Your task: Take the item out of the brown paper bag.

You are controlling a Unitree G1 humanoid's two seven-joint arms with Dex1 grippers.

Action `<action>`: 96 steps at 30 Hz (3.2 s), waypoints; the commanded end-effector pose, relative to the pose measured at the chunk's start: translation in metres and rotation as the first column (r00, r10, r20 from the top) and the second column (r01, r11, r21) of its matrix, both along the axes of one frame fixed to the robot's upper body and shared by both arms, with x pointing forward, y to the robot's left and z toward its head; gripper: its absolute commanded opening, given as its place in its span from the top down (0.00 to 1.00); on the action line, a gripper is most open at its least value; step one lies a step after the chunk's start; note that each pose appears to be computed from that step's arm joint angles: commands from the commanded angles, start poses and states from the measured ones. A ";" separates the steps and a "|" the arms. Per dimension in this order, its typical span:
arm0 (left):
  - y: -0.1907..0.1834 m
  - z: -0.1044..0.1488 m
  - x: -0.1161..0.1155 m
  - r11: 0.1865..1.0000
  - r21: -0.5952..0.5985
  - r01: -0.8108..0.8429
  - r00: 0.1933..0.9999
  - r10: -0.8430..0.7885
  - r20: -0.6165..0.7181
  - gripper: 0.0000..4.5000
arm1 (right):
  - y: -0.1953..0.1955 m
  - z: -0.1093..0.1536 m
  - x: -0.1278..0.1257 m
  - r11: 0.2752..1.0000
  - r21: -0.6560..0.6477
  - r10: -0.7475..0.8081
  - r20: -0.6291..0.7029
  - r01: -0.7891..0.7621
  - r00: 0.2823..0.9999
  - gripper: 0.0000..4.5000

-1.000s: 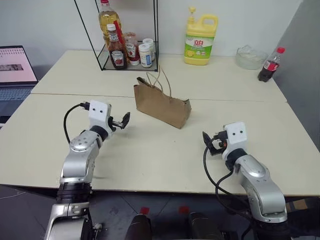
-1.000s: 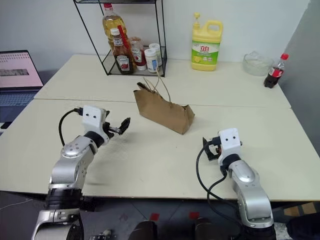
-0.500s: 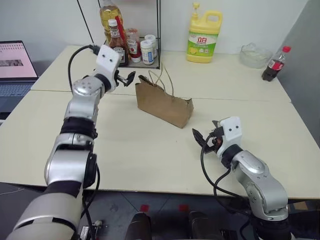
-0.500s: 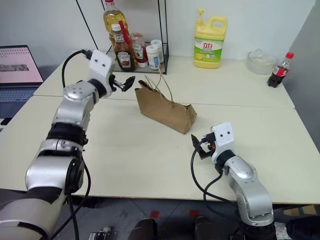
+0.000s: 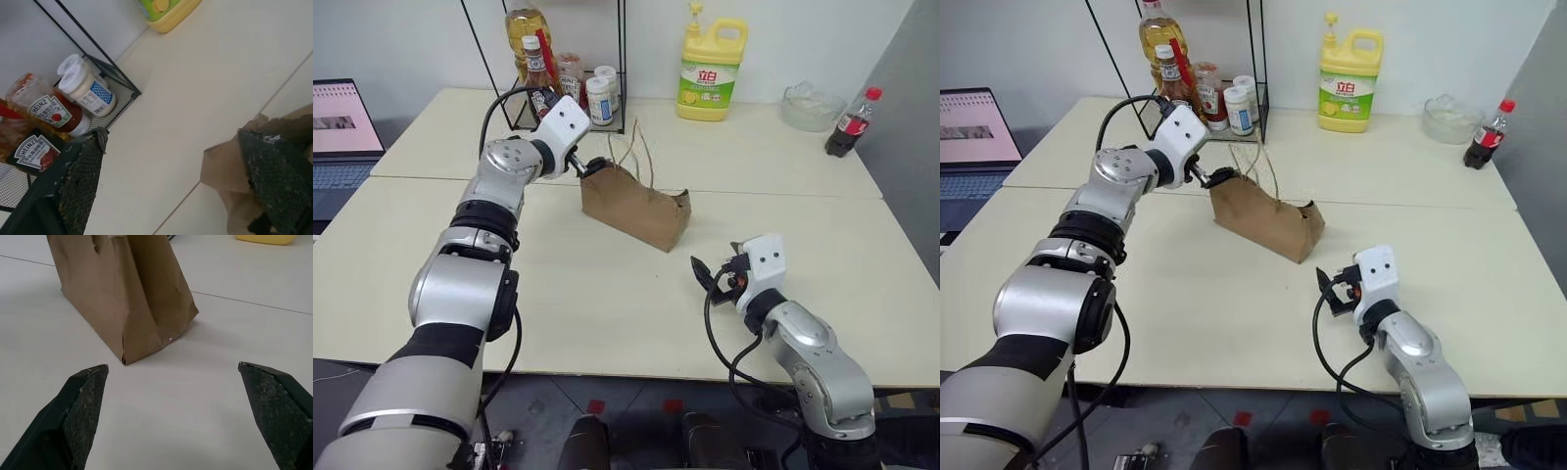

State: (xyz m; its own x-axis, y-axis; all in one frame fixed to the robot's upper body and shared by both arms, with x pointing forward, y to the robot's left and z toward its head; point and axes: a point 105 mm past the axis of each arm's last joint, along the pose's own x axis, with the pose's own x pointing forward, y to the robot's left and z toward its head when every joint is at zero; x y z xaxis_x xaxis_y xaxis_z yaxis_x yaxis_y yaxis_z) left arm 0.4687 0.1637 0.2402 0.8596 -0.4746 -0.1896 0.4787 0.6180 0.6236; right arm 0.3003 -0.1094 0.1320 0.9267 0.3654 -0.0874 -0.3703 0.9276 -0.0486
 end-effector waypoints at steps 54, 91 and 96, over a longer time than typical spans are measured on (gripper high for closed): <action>0.033 -0.097 -0.153 0.640 0.497 0.586 0.790 -0.586 -0.178 0.00 | 0.010 0.001 0.001 0.984 -0.061 0.167 0.024 -0.165 0.986 0.01; -0.064 -0.021 -0.117 0.821 -0.361 0.441 0.842 -0.518 -0.149 1.00 | 0.071 -0.013 -0.030 0.353 -0.840 0.878 0.145 -0.413 0.456 0.00; -0.060 -0.020 -0.111 0.833 -0.380 0.402 0.861 -0.485 -0.152 1.00 | 0.112 -0.019 -0.029 0.311 -0.889 0.925 0.202 -0.337 0.322 0.00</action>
State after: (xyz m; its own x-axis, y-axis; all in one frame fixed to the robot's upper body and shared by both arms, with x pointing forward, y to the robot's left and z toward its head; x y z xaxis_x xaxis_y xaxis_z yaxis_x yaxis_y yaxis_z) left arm 0.3574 0.1029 0.2036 0.4780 -0.8613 -0.1724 0.8694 0.4360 0.2325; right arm 0.2754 -0.0053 0.1075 0.2826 0.9376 -0.2025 -0.4454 -0.0587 -0.8934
